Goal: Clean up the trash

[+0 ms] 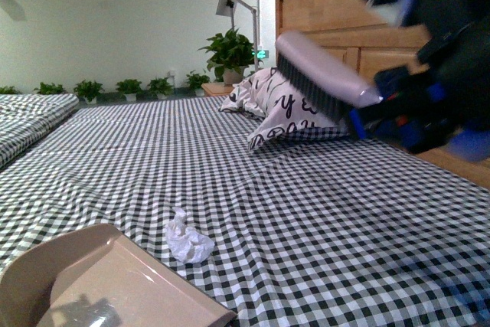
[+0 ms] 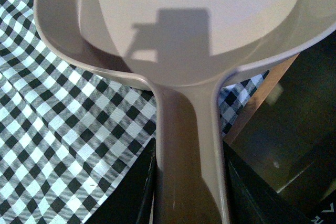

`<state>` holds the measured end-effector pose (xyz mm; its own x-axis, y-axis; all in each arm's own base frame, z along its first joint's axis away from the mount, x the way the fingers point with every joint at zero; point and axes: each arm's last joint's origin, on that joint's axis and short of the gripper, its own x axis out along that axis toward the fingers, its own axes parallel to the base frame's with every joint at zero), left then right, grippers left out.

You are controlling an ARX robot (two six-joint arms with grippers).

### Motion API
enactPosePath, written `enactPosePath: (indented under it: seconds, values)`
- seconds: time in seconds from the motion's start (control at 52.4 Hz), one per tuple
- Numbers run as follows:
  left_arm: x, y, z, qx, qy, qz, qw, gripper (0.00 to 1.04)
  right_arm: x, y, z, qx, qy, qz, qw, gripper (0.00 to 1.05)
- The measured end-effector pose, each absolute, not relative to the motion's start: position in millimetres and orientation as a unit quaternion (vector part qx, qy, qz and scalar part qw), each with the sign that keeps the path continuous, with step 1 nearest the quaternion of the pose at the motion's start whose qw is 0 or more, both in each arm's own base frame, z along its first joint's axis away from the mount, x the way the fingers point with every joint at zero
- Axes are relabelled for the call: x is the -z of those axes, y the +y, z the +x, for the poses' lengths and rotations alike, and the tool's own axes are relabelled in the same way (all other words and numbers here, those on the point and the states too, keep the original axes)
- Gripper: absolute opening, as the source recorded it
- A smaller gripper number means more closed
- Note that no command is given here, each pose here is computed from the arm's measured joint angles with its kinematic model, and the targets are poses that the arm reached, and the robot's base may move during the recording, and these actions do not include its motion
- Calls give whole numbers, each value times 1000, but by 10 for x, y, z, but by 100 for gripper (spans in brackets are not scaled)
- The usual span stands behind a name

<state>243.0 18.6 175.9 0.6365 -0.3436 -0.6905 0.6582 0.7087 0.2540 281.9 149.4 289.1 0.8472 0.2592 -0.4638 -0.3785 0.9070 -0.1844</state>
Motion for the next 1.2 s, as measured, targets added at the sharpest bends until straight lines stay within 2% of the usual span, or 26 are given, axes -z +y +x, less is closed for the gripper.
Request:
enactPosePath:
  seconds: [0.095,0.248,0.629,1.202]
  values:
    - [-1759,186,2430,288,314,250,869,29,-2571,1692,3105,-172,272,-148,935,19]
    - [-1759,186,2430,288,314,250,869,29,-2249,1870,3323,-180,315,-148,920,19]
    - [-1759,186,2430,288,314,251,869,29,-1943,2200,3435,-204,335,-146,908,19]
    - [-1759,186,2430,288,314,251,869,29,-1554,2412,3419,-214,364,-178,889,19]
